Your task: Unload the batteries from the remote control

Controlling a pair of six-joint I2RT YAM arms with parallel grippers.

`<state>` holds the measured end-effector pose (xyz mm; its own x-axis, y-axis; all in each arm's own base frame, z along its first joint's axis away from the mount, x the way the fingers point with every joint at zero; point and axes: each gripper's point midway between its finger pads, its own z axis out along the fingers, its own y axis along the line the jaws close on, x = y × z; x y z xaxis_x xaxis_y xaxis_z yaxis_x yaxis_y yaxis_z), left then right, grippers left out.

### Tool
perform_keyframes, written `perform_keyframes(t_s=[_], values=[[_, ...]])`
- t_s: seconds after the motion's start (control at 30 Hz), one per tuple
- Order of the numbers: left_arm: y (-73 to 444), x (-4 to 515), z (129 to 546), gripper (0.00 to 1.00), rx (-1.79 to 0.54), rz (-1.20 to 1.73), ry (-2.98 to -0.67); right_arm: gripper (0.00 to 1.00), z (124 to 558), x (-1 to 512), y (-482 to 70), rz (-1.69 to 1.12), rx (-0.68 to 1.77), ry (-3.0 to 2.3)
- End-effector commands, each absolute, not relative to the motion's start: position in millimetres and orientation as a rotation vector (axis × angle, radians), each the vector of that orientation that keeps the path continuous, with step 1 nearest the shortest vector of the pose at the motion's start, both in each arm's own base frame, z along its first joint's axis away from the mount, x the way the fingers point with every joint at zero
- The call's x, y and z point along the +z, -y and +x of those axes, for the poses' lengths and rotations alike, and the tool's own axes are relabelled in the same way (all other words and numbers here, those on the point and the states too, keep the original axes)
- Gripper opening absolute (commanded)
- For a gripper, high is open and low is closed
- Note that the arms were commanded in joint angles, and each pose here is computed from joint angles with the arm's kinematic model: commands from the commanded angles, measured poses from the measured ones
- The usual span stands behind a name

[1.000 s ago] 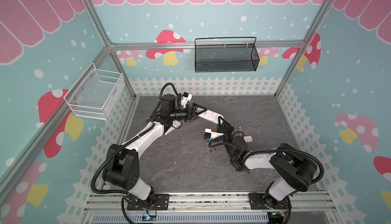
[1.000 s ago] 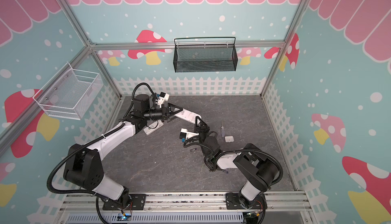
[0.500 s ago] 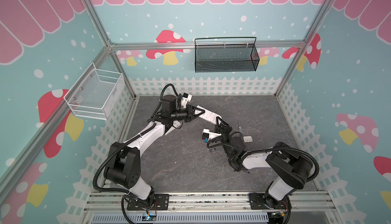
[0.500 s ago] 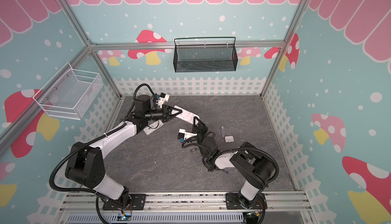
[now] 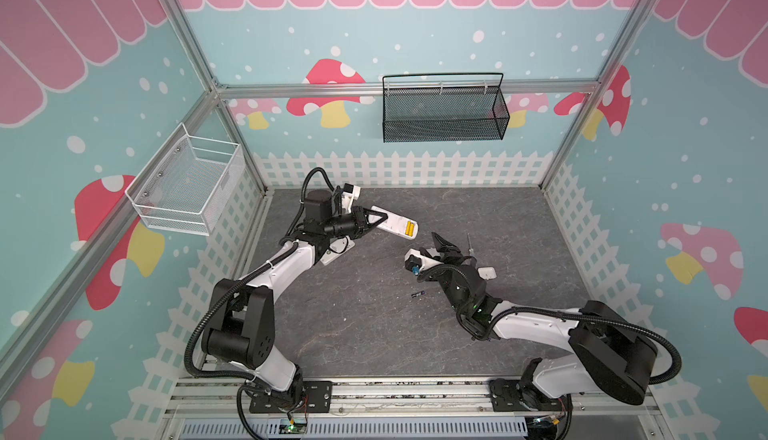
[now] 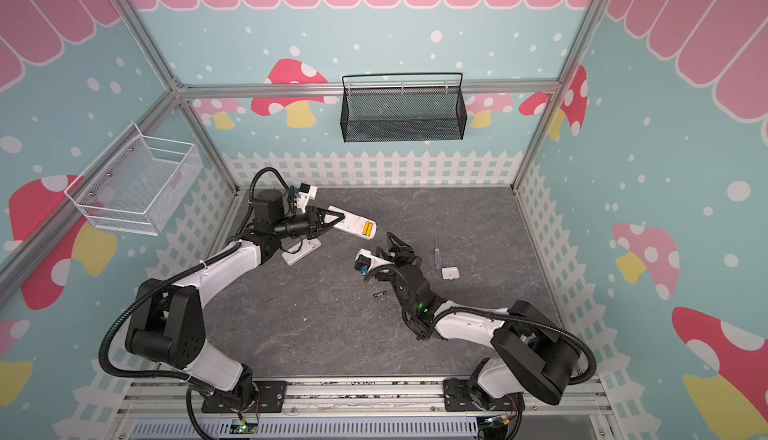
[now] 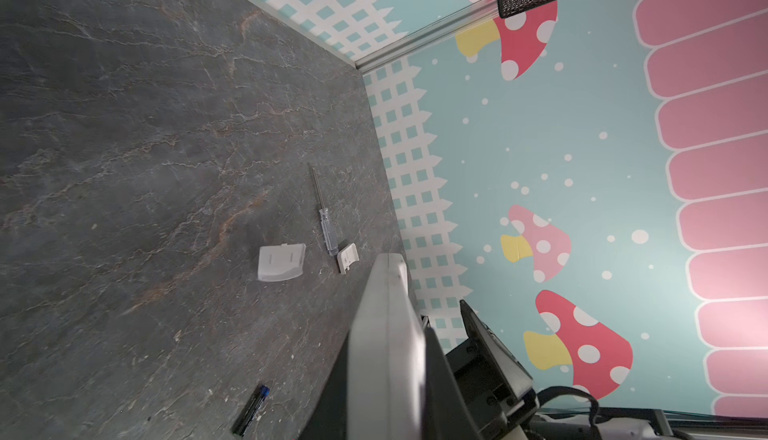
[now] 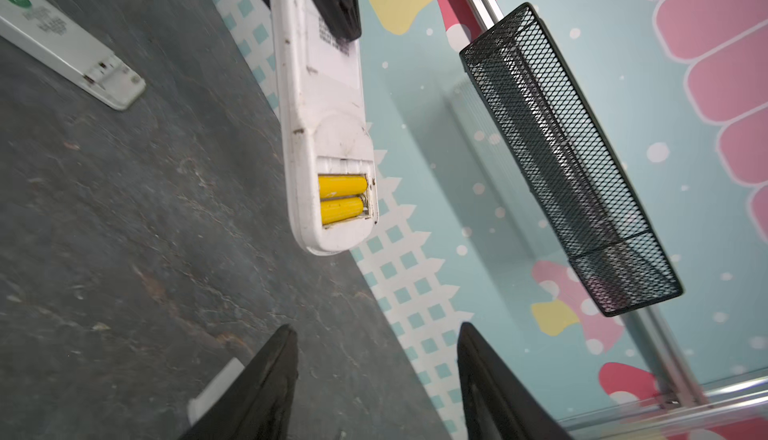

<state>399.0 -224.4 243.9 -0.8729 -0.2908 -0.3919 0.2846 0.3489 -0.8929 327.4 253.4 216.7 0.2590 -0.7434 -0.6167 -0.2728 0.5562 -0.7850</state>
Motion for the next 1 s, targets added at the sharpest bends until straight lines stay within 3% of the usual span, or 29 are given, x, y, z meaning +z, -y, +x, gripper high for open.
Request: perform_keyframes(t_s=[0.0, 0.37, 0.83, 0.97], values=[[218, 232, 402, 0.0, -1.436, 0.039, -2.133, 0.62, 319, 187, -256, -0.94, -0.166, -1.514], [204, 163, 396, 0.0, -1.248, -0.068, -2.284, 0.61, 340, 174, -199, -0.48, 0.264, -1.902], [229, 86, 364, 0.01, -1.218, -0.216, -2.442, 0.6, 376, 125, -126, -0.224, 0.251, -2.247], [231, 75, 362, 0.1, -1.214, -0.227, -2.484, 0.58, 386, 108, -110, -0.19, 0.25, -2.328]])
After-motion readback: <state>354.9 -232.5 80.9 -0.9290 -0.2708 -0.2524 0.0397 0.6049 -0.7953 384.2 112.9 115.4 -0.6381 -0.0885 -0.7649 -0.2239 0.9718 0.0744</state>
